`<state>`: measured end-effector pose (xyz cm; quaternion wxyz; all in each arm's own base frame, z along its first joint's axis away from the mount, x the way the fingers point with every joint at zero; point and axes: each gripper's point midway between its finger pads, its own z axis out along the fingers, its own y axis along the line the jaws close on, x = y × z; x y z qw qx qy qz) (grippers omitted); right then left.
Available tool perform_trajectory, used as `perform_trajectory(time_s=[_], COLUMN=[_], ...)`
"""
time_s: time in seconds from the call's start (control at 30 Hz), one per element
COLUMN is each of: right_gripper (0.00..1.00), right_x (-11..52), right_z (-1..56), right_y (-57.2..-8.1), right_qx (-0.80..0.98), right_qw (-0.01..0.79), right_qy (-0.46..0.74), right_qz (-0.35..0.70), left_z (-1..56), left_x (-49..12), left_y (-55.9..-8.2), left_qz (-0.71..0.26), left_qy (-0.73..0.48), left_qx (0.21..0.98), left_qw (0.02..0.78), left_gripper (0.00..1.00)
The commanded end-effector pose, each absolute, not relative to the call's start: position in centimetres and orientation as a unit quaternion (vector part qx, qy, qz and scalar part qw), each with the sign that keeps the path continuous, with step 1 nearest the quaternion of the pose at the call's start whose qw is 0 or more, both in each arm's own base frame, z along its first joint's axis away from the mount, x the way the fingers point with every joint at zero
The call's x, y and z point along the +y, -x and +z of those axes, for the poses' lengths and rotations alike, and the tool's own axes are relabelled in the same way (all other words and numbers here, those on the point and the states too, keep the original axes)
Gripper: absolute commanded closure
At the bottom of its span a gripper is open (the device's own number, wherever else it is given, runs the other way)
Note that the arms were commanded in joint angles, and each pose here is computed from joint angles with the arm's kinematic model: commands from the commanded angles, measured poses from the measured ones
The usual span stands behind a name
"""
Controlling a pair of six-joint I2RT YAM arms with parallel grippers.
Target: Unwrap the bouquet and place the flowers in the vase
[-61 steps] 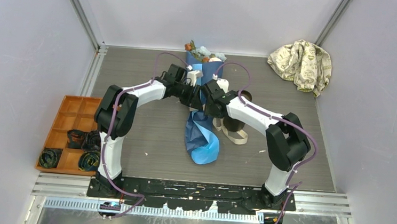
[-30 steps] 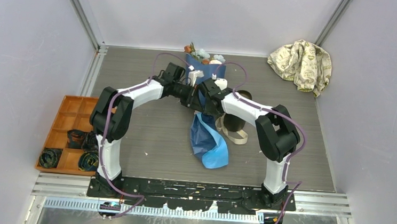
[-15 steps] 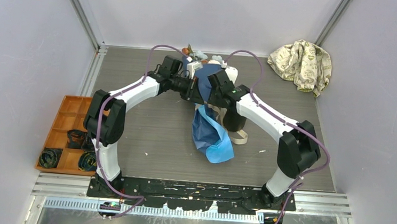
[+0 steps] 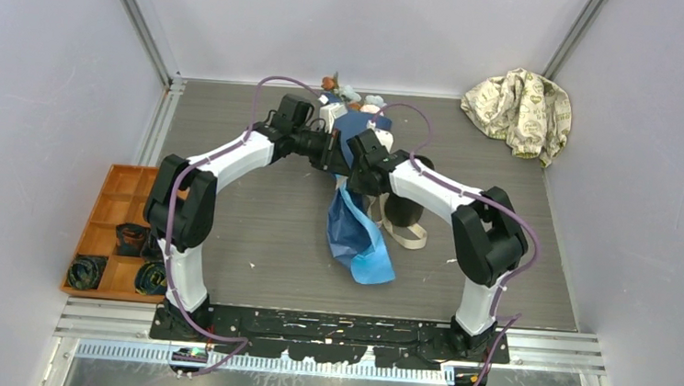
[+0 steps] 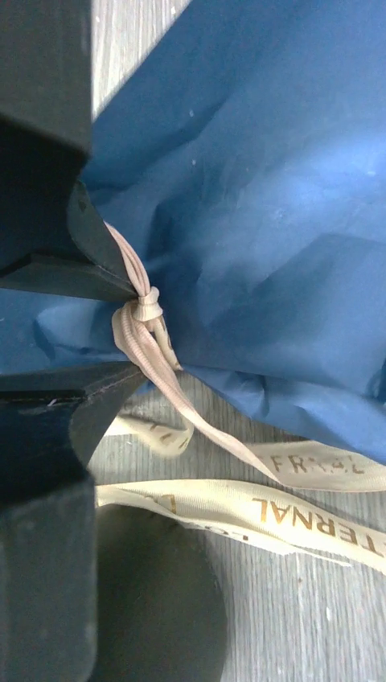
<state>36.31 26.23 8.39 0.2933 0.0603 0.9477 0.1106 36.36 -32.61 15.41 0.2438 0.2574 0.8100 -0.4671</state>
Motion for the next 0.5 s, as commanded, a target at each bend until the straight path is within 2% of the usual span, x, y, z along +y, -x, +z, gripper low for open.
perform_trajectory(time_s=[0.0, 0.17, 0.47], right_gripper=[0.62, 0.62, 0.62], right_x=[26.7, 26.2, 25.1], right_z=[7.3, 6.2, 5.5], right_y=[-37.0, -37.0, -37.1], right_qx=[0.948, 0.952, 0.956], right_qw=[0.292, 0.284, 0.282], right_qy=[-0.068, -0.067, -0.063], right_qz=[0.108, 0.089, 0.055], left_z=[21.3, 26.5, 33.4], left_x=[-32.1, -29.6, -26.3], left_y=[-36.8, -38.1, -38.5], left_qz=[-0.476, -0.446, -0.451], left_qy=[-0.262, -0.221, -0.172], left_qx=[0.781, 0.780, 0.758], left_qw=[0.308, 0.378, 0.438], left_gripper=[0.95, 0.96, 0.95])
